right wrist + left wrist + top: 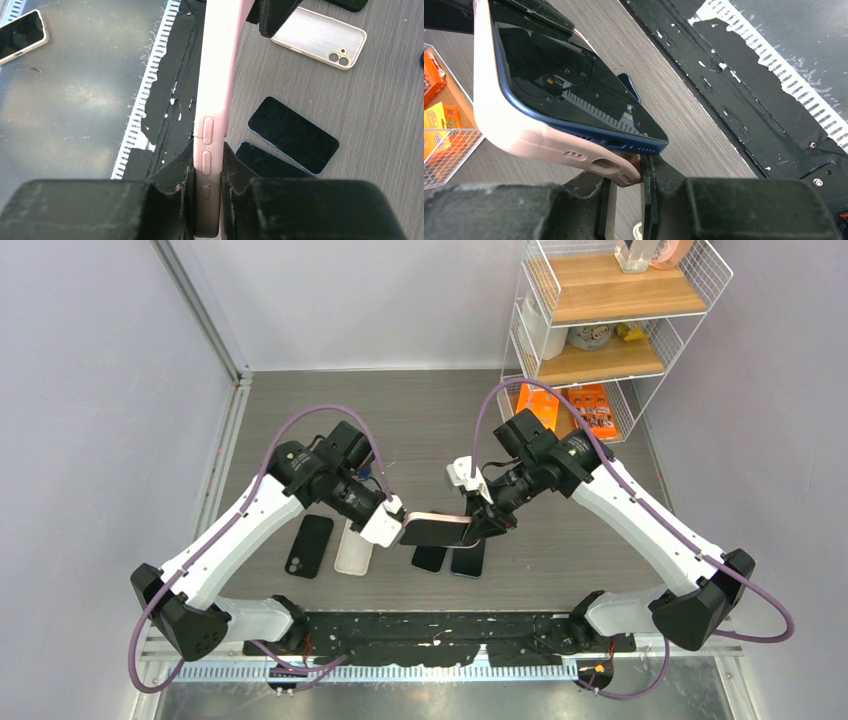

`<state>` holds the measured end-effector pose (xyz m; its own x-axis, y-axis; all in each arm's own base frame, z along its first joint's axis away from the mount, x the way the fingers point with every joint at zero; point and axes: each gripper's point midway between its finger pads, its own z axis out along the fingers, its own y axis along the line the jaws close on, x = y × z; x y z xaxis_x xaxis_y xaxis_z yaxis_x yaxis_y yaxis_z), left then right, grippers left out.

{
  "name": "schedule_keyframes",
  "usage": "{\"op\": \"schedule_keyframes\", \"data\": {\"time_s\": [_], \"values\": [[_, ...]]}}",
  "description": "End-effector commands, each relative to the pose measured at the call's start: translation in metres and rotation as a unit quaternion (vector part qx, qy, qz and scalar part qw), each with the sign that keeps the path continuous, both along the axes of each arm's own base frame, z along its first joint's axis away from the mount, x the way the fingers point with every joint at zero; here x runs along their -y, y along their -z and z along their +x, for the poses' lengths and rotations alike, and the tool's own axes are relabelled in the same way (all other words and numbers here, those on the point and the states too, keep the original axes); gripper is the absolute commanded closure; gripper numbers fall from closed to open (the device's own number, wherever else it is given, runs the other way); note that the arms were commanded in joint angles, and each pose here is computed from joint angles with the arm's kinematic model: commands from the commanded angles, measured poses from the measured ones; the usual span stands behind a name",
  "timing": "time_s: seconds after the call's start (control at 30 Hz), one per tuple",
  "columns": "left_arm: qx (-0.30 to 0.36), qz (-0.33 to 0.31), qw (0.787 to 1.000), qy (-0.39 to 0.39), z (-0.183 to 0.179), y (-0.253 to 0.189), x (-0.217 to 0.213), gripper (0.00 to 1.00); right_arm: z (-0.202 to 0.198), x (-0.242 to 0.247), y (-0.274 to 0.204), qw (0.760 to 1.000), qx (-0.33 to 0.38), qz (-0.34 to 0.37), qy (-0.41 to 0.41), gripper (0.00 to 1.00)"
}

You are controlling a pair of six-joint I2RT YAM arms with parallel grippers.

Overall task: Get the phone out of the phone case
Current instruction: Remove the phone case from the phone.

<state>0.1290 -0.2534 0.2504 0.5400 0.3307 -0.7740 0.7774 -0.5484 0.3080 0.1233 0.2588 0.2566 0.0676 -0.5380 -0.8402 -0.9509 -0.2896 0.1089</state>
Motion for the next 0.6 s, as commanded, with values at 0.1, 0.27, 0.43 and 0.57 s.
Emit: {"op": "schedule_keyframes", "data": {"time_s": [0.1, 0.27, 0.43, 0.57], "values": [[0.076, -0.047, 0.996, -0.019, 0.03, -0.029, 0.018, 1.0, -0.031, -0.003, -0.009, 0.997, -0.047, 0.026, -0.047, 0.95], [0.027, -0.069, 0.995, -0.073, 0.035, -0.039, 0.028, 1.0, -0.031, -0.003, -0.005, 0.998, -0.042, 0.023, -0.044, 0.95], [-0.013, -0.096, 0.987, -0.126, 0.046, -0.05, 0.039, 1.0, -0.033, -0.002, -0.003, 0.998, -0.04, 0.02, -0.043, 0.95], [-0.053, -0.111, 0.979, -0.162, 0.051, -0.057, 0.046, 1.0, -0.034, -0.002, -0.003, 0.998, -0.039, 0.019, -0.043, 0.95]]}}
